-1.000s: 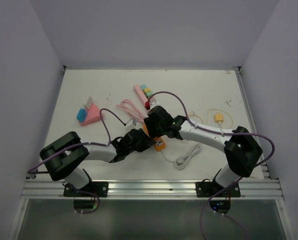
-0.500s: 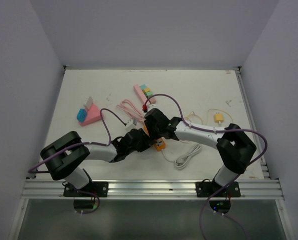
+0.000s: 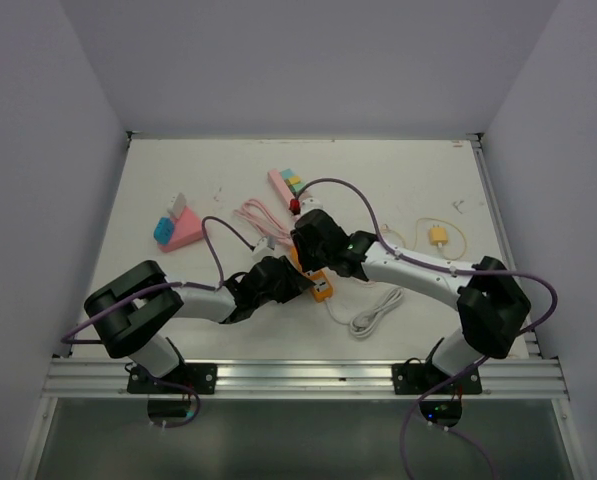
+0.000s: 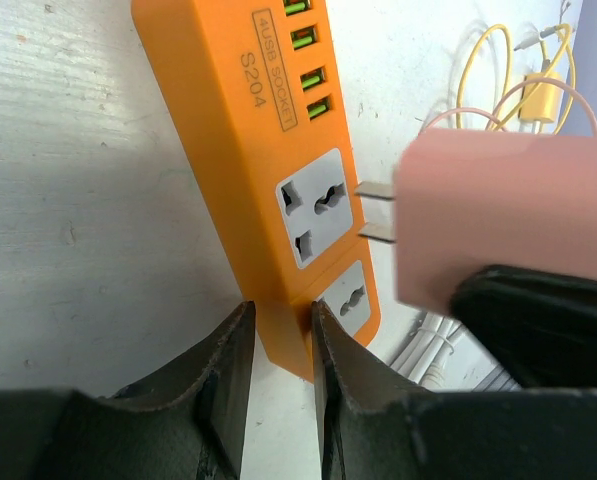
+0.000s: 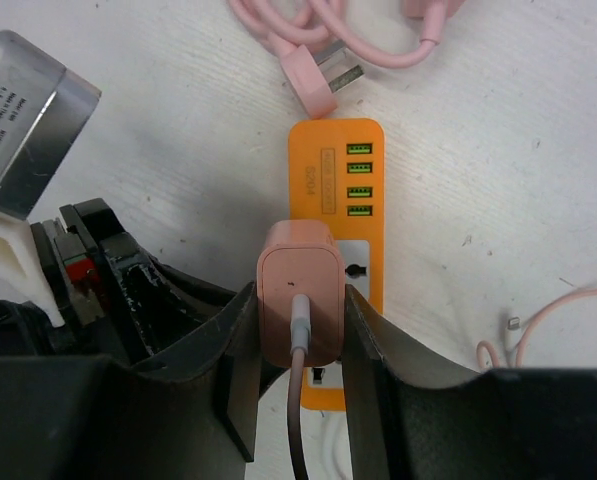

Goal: Pull the plug off the socket

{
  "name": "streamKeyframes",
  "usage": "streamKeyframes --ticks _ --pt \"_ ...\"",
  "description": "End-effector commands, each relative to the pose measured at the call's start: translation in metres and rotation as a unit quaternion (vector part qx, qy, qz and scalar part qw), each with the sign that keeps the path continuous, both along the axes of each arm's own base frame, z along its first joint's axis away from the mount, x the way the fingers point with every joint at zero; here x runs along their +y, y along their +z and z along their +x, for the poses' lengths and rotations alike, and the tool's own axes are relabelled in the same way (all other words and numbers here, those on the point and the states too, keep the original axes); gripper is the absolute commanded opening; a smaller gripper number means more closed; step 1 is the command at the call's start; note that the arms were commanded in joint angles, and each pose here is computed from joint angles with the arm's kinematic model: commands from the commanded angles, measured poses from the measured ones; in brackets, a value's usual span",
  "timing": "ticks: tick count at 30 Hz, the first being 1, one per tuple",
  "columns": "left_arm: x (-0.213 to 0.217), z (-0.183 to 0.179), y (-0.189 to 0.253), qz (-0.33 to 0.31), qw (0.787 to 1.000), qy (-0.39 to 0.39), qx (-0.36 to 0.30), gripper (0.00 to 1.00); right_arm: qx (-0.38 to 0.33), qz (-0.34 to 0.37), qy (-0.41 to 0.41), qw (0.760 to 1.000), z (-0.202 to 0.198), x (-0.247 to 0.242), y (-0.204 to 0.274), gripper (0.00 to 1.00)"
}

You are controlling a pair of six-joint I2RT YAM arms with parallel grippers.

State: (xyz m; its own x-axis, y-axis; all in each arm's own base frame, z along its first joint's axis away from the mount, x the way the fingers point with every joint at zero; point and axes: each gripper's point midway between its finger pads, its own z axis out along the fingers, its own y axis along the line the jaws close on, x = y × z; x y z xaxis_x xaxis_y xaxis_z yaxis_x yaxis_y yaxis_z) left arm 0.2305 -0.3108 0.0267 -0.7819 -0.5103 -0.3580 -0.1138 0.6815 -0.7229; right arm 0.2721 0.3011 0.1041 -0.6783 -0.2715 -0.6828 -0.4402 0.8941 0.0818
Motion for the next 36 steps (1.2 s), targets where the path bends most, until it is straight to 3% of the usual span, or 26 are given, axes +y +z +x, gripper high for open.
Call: streamKeyframes --ticks 1,5,8,16,21,24,31,34,36 --pt "0.051 -0.039 -0.070 0.132 0.987 -0.013 0.089 0.32 -0.063 0.039 -0.030 0.997 0.017 0.000 0.050 0.00" --pt "0.051 -0.040 -0.069 0.131 0.987 -0.012 0.088 0.32 -0.110 -0.004 -0.090 0.990 0.036 -0.043 0.068 0.00" --pt "0.051 -0.039 -0.069 0.130 0.987 -0.012 0.088 0.32 -0.113 0.007 -0.157 0.981 0.054 -0.090 0.073 0.00" --pt "0.051 -0.039 -0.068 0.127 0.988 -0.013 0.085 0.32 -0.153 -0.028 -0.392 0.907 0.090 -0.262 0.089 0.00" --pt "0.051 -0.038 -0.066 0.125 0.989 -0.014 0.081 0.32 -0.114 -0.023 -0.521 0.845 0.086 -0.350 0.073 0.00" --pt "0.050 -0.038 -0.066 0.125 0.989 -0.017 0.079 0.32 -0.082 -0.014 -0.557 0.827 0.083 -0.375 0.053 0.00" --pt "0.047 -0.036 -0.061 0.119 0.990 -0.024 0.069 0.34 -0.019 0.010 -0.560 0.828 0.086 -0.380 0.003 0.05" --pt "0.044 -0.035 -0.059 0.115 0.991 -0.028 0.064 0.36 -0.015 0.015 -0.554 0.832 0.092 -0.378 -0.005 0.17" --pt "0.045 -0.035 -0.058 0.116 0.991 -0.030 0.060 0.38 -0.013 0.016 -0.553 0.833 0.094 -0.379 -0.007 0.30"
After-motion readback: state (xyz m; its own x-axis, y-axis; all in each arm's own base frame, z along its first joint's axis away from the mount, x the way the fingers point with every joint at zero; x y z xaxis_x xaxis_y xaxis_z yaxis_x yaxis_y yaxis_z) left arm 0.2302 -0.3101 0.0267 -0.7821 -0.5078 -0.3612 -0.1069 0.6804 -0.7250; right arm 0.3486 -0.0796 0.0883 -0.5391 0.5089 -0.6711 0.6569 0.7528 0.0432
